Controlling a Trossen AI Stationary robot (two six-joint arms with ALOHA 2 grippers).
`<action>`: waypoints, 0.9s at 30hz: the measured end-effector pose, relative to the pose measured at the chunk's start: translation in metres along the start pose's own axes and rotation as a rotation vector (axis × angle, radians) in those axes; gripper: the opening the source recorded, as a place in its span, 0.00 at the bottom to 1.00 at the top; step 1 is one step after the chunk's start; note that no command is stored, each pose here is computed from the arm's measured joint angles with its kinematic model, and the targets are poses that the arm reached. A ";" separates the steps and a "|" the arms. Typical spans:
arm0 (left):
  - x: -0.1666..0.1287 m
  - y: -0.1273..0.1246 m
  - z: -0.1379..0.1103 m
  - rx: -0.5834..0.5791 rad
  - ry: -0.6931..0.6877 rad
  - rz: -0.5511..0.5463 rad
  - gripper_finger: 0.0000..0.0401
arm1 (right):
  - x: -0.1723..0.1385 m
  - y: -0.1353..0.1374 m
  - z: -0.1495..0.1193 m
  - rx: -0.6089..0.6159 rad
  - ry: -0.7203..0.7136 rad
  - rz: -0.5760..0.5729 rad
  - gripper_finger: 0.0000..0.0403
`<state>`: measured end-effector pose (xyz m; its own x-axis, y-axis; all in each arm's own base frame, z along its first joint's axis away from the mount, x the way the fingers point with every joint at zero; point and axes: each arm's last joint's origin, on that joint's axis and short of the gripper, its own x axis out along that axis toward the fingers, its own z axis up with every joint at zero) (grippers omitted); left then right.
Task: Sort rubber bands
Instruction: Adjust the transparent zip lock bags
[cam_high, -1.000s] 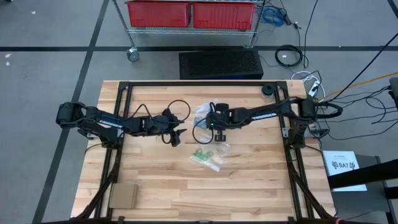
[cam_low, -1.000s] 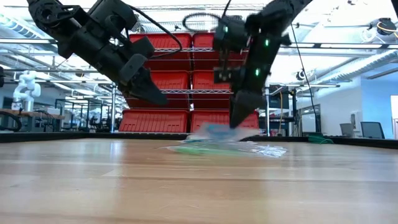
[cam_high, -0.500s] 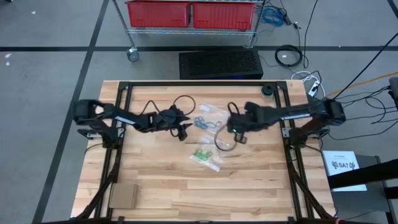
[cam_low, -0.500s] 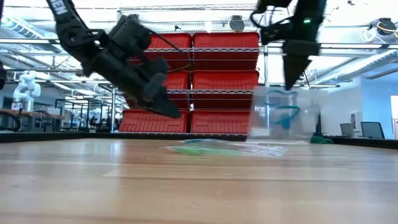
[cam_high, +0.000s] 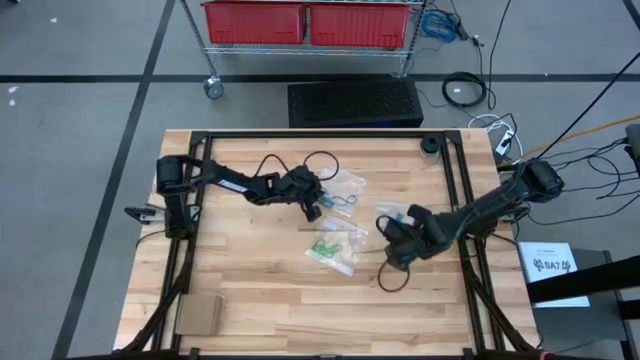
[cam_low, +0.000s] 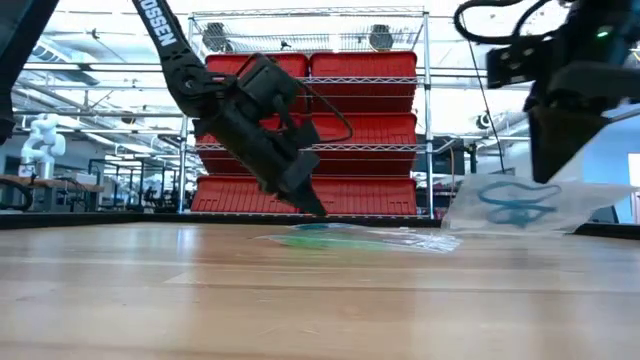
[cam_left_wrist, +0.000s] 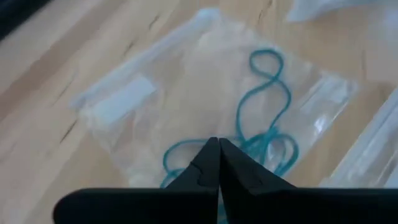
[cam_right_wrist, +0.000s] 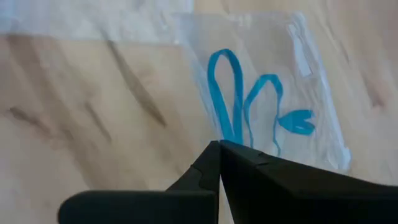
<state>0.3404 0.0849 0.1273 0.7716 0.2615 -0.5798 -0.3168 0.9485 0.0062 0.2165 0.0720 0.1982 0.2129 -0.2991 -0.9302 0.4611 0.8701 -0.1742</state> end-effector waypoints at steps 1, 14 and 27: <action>0.001 0.001 -0.001 0.000 0.013 0.006 0.02 | -0.001 0.004 -0.003 0.005 -0.008 0.017 0.00; -0.018 -0.021 -0.023 0.082 0.314 0.089 0.00 | -0.012 0.026 -0.027 -0.019 -0.039 0.062 0.00; -0.092 -0.052 -0.059 -0.014 0.379 0.194 0.00 | 0.016 0.025 -0.034 -0.175 -0.049 -0.059 0.00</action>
<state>0.2538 0.0010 0.1323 0.4400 0.3482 -0.8277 -0.4458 0.8849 0.1352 0.2022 0.1018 0.1682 0.2335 -0.3666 -0.9006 0.3177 0.9042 -0.2857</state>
